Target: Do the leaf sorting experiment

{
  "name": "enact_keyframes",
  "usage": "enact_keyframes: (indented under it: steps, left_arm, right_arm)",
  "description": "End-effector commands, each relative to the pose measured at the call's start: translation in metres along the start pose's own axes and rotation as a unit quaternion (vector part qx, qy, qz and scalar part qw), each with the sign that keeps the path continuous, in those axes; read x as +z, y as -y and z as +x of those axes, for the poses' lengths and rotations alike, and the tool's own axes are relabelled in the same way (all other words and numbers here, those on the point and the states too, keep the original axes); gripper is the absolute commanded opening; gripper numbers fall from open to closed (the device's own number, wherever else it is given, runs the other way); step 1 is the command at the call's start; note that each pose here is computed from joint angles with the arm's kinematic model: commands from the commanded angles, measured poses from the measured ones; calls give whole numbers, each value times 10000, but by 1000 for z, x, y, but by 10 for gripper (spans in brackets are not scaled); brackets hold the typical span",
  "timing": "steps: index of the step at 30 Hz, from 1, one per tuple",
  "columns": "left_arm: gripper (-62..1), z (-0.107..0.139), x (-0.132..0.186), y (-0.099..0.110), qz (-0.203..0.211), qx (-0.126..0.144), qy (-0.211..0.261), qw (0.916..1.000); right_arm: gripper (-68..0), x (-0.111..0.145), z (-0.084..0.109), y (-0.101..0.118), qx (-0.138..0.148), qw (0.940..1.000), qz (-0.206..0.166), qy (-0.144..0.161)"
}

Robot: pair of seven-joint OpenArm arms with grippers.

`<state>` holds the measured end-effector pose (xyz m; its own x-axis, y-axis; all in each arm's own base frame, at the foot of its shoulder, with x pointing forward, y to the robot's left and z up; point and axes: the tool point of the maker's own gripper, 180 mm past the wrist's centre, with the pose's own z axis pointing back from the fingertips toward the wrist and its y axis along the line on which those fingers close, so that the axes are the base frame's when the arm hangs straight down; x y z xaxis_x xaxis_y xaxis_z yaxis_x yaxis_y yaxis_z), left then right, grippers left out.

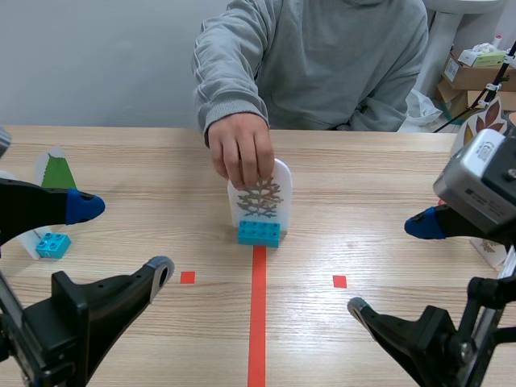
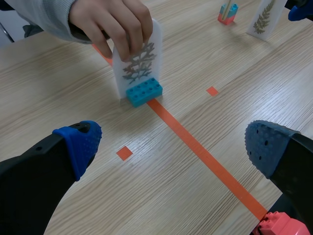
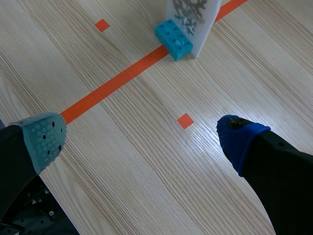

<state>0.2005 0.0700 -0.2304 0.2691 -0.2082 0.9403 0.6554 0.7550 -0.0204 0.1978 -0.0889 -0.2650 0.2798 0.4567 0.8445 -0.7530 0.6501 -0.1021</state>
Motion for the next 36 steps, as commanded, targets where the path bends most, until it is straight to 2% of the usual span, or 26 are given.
enact_keyframes:
  steps: [1, 6, 12, 36]
  left_arm:
    - [14, 7, 0, 0, -4, 18, 144, 9999]
    - [14, 7, 0, 0, -4, 22, 148, 9999]
    - [14, 7, 0, 0, -4, 20, 143, 9999]
    - [14, 7, 0, 0, -4, 22, 146, 9999]
  right_arm:
    - [-37, 2, 5, 6, 74, 9999, -39, 99]
    - [-37, 2, 8, 3, -94, 9998, 16, 200]
    - [-37, 4, 24, -1, -468, 9966, 160, 659]
    - [-37, 3, 18, -1, -472, 9975, 168, 495]
